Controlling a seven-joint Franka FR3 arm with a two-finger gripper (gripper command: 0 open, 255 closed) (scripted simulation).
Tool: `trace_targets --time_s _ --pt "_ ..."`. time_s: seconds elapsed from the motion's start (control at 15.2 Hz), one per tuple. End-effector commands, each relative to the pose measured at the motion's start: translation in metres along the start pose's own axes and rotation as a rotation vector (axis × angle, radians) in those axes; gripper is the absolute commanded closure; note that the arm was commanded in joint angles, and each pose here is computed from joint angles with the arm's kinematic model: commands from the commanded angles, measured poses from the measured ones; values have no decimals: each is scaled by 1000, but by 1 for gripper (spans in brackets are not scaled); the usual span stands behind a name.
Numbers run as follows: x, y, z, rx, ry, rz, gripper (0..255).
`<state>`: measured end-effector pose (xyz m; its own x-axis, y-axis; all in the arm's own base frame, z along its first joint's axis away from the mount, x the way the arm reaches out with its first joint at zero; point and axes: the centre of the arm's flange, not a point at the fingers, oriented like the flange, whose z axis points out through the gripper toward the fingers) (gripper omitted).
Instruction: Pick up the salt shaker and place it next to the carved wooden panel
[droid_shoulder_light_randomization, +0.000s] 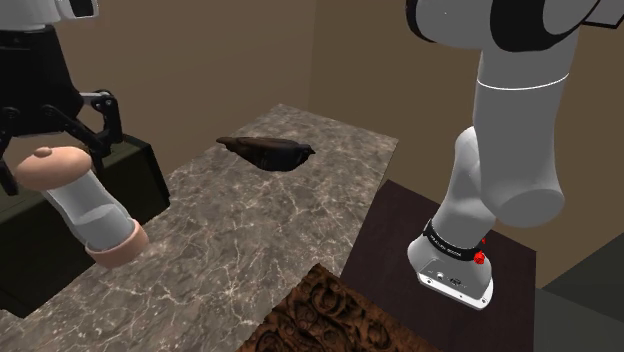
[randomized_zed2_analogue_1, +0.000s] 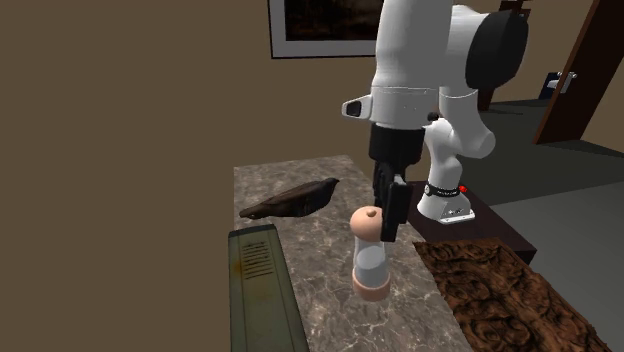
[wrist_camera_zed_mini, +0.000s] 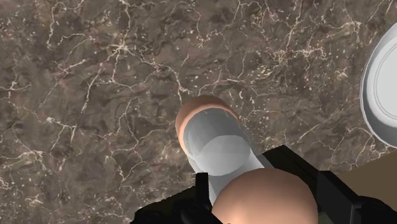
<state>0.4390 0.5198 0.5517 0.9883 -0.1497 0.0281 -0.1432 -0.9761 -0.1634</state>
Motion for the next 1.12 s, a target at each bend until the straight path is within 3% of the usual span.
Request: trace_targets --time_s 0.0,1.06 --pt "0 2 10 1 0 0 255" --pt "-3 15 93 1 0 0 255"
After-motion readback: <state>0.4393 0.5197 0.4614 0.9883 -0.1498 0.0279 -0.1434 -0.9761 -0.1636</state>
